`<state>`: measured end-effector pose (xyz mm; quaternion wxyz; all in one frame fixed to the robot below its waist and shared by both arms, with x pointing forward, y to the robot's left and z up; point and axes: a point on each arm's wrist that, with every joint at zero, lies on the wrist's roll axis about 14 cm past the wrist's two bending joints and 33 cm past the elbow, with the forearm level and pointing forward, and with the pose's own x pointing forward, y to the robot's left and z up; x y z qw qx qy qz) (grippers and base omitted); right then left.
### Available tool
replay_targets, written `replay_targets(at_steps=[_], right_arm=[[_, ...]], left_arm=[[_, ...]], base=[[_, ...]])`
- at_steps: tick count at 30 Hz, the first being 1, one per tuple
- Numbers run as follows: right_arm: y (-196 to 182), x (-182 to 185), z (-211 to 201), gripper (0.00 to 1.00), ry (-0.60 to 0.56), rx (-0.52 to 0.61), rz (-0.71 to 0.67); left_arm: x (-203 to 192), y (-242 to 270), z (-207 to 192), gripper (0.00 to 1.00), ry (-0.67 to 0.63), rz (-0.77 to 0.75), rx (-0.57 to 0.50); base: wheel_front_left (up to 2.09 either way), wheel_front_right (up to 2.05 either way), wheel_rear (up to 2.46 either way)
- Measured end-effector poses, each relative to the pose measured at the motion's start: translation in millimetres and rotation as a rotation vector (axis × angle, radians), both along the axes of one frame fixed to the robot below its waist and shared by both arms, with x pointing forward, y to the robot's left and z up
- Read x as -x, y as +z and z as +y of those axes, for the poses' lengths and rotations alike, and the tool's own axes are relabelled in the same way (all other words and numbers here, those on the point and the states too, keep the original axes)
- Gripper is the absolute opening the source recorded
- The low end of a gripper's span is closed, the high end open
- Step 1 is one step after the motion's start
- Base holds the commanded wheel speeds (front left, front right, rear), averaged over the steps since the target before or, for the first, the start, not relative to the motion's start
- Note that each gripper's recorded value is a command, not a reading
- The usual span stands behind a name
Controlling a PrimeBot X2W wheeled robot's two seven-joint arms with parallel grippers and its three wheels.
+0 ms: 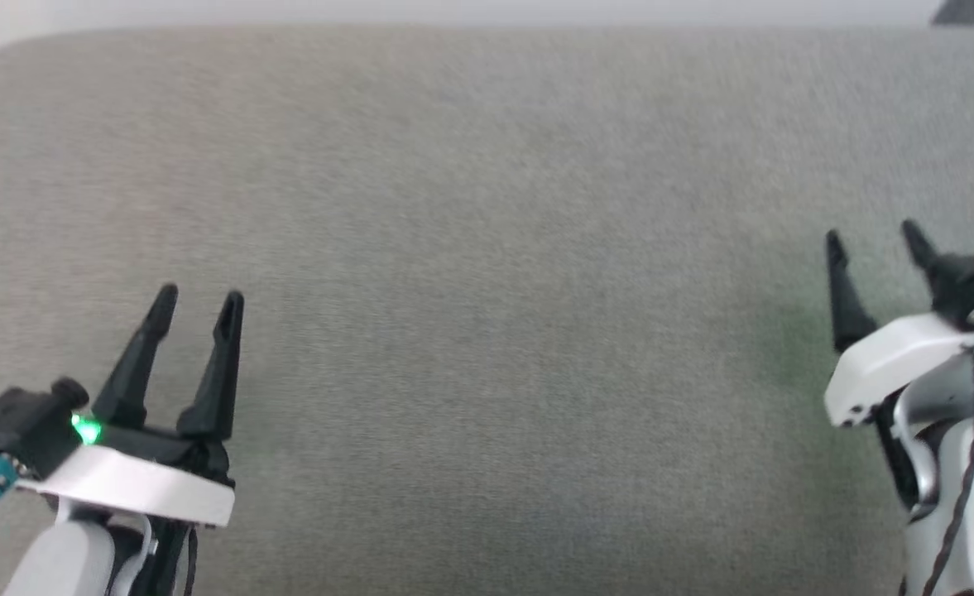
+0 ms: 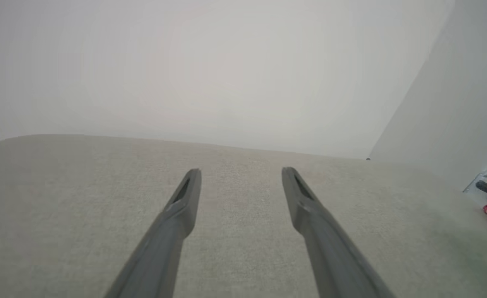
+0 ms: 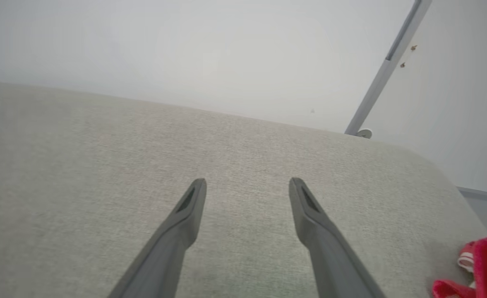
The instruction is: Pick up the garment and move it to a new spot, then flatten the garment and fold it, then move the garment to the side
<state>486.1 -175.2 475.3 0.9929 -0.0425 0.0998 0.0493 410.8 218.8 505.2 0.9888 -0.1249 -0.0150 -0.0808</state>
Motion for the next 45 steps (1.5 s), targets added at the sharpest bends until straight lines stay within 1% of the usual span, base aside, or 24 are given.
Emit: replay_targets(at_steps=[5,9,14,18,31,45], right_arm=[[9.4,15.2,37.2,1.00,0.099,-0.076,-0.049],[16.9,32.4,51.0,1.00,0.150,-0.120,-0.098],[36.5,47.7,52.2,1.00,0.156,-0.167,-0.195],[41.2,60.6,50.3,1.00,0.147,-0.190,-0.225],[52.1,91.5,29.9,1.00,0.085,-0.205,-0.278],[54.3,92.8,30.6,1.00,0.074,-0.221,-0.276]], left_arm=[[33.3,0.0,19.5,1.00,0.075,0.009,-0.039],[59.0,-1.2,30.7,1.00,0.130,0.012,-0.045],[86.1,2.1,47.0,1.00,0.196,-0.001,-0.054],[101.3,4.5,50.5,1.00,0.218,-0.012,-0.054],[125.4,11.1,61.5,1.00,0.278,-0.038,-0.066],[125.1,12.2,63.5,1.00,0.288,-0.040,-0.070]], base=[[0.00,0.00,0.00],[0.00,0.00,0.00],[0.00,0.00,0.00],[0.00,0.00,0.00],[0.00,0.00,0.00],[0.00,0.00,0.00]])
